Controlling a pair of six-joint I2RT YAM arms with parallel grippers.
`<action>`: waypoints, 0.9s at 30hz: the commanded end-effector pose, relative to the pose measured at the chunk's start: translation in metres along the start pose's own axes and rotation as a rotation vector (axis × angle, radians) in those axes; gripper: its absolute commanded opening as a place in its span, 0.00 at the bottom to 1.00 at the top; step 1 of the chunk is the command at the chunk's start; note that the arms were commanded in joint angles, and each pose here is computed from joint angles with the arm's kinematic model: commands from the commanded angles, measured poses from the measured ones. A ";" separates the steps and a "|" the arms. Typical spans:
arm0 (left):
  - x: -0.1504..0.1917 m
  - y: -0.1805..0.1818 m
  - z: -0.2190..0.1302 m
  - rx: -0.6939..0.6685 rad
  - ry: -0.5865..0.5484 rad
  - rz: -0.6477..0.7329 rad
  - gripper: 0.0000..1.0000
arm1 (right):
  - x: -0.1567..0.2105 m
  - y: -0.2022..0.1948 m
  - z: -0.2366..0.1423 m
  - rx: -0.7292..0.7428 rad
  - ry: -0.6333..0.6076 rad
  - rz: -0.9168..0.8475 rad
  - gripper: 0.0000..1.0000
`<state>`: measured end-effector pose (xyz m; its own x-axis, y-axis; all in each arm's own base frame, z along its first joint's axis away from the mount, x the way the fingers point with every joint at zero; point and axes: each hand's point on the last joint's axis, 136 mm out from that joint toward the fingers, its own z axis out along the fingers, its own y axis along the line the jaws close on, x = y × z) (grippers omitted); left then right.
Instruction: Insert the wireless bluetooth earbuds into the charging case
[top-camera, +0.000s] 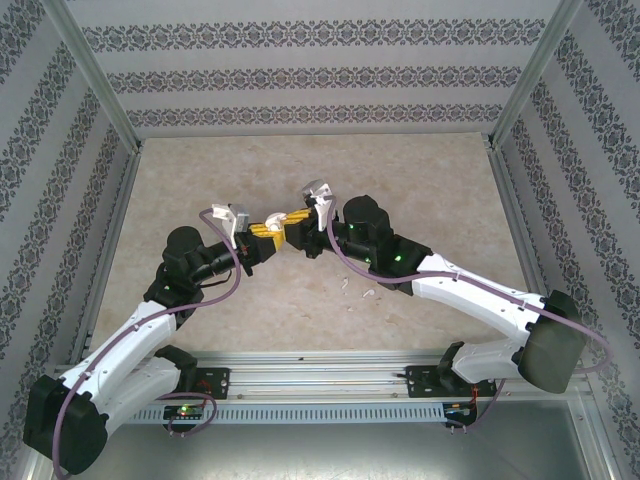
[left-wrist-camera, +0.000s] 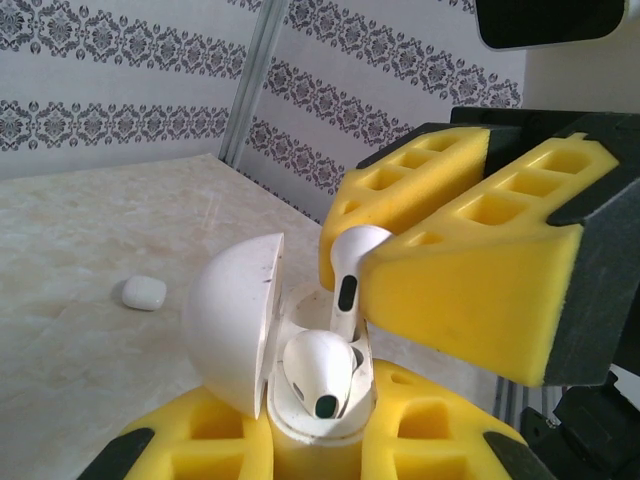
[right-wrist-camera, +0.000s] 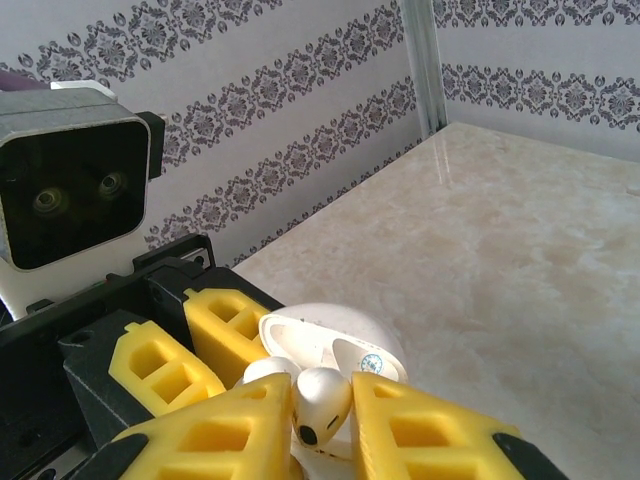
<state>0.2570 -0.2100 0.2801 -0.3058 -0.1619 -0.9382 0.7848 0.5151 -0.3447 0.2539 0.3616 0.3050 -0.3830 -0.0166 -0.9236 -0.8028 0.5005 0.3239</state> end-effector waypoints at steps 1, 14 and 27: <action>-0.029 -0.012 -0.001 0.031 -0.069 0.057 0.08 | 0.006 0.004 -0.005 -0.009 0.021 -0.020 0.23; -0.027 -0.012 -0.002 0.030 -0.064 0.058 0.09 | -0.014 0.009 -0.020 0.005 -0.015 0.015 0.37; -0.026 -0.023 -0.001 0.097 -0.038 0.070 0.09 | -0.051 -0.023 -0.047 0.038 0.008 0.330 0.51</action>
<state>0.2533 -0.2128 0.2875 -0.2961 -0.1591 -0.9418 0.8045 0.4899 -0.3357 0.2699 0.3176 0.3494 -0.5097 0.0997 -0.8546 -0.6830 0.5570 0.4724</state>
